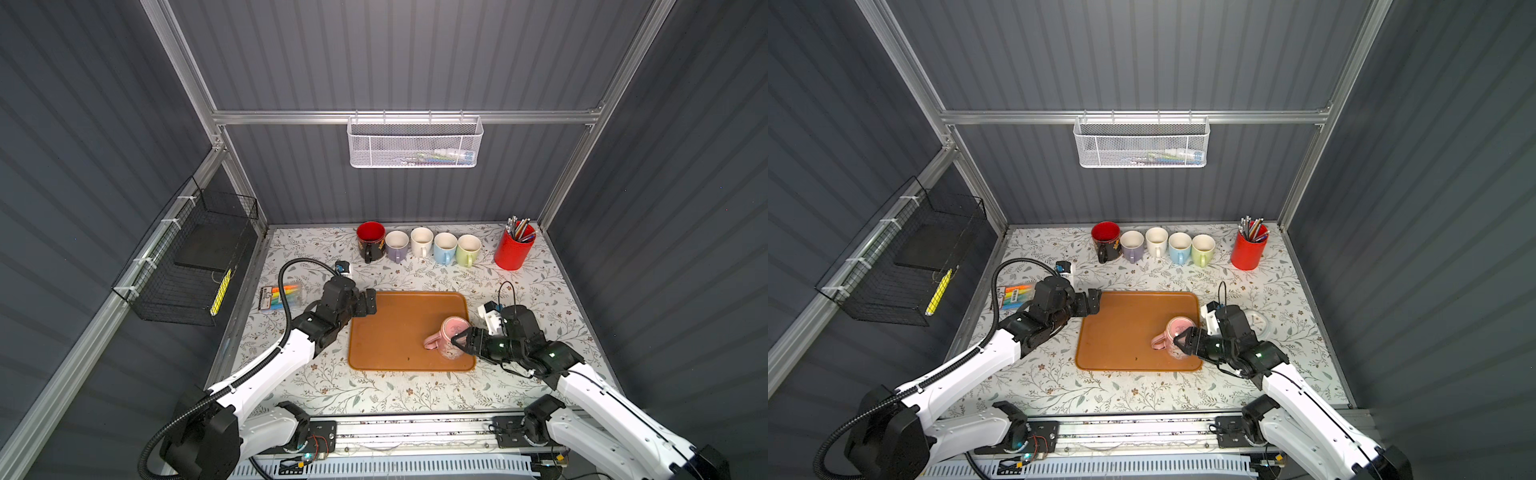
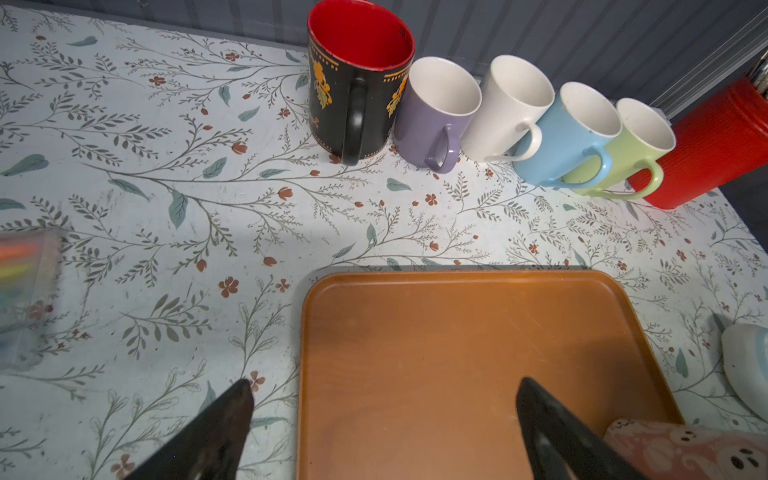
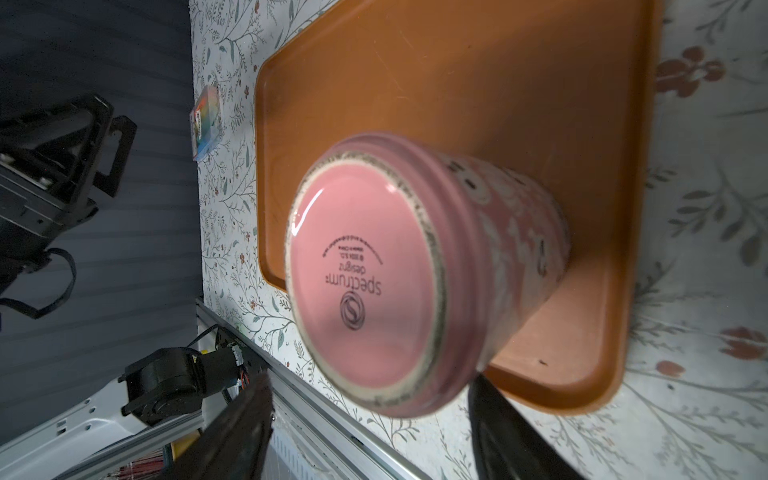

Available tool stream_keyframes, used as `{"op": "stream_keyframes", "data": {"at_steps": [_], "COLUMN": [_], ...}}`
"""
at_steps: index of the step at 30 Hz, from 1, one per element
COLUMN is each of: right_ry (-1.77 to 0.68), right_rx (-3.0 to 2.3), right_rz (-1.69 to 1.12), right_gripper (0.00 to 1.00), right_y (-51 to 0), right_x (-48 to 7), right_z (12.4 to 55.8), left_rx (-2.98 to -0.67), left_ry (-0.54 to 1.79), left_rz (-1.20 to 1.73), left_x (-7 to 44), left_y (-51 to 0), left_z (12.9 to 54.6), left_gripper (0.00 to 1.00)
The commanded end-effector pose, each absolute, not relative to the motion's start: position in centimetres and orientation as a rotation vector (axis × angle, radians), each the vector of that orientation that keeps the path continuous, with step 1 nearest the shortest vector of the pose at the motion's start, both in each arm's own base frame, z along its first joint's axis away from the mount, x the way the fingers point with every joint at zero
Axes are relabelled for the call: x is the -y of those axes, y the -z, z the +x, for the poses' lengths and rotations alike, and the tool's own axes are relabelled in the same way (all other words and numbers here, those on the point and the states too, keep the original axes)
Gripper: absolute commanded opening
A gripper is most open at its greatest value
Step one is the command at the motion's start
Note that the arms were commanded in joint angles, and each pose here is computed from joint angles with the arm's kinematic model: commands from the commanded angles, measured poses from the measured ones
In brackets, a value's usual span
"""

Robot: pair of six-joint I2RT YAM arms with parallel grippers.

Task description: Turn the mug right side up

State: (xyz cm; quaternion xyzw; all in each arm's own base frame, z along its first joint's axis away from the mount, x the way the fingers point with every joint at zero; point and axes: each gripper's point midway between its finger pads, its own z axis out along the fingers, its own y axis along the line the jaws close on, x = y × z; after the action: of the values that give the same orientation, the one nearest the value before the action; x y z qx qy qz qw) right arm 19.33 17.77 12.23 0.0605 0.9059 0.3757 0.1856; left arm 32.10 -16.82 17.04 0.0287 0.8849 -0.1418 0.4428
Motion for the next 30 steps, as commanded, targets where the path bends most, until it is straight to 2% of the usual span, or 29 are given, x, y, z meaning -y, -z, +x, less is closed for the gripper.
{"op": "stream_keyframes", "data": {"at_steps": [1,8,19,24,30], "right_ry": [-1.132,-1.159,-1.193,-1.207,-1.202], "right_rx": [-2.480,-2.475,-2.459,-2.447,-2.440], "right_rz": [0.139,0.120,0.086,0.084,0.076], "right_gripper": [0.73,0.73,0.73,0.73,0.73], "right_y": [-14.0,-14.3,-14.7,-14.9,-15.3], "right_x": [-19.1,-20.6,-23.1,-23.9,-23.9], "right_z": [20.8,23.1,27.2,28.6,28.7], "left_rx": [-2.225,-2.265,-2.321,-2.352,-2.383], "left_ry": [0.319,0.377,0.510,0.543,0.548], "left_rz": [0.062,0.081,0.148,0.219,0.321], "left_x": [15.9,16.0,18.7,21.9,25.9], "left_y": [-16.0,-14.5,-12.8,-11.1,-9.3], "left_z": [30.8,29.1,28.1,27.6,27.2], "left_gripper": [0.98,0.92,0.67,0.52,0.38]}}
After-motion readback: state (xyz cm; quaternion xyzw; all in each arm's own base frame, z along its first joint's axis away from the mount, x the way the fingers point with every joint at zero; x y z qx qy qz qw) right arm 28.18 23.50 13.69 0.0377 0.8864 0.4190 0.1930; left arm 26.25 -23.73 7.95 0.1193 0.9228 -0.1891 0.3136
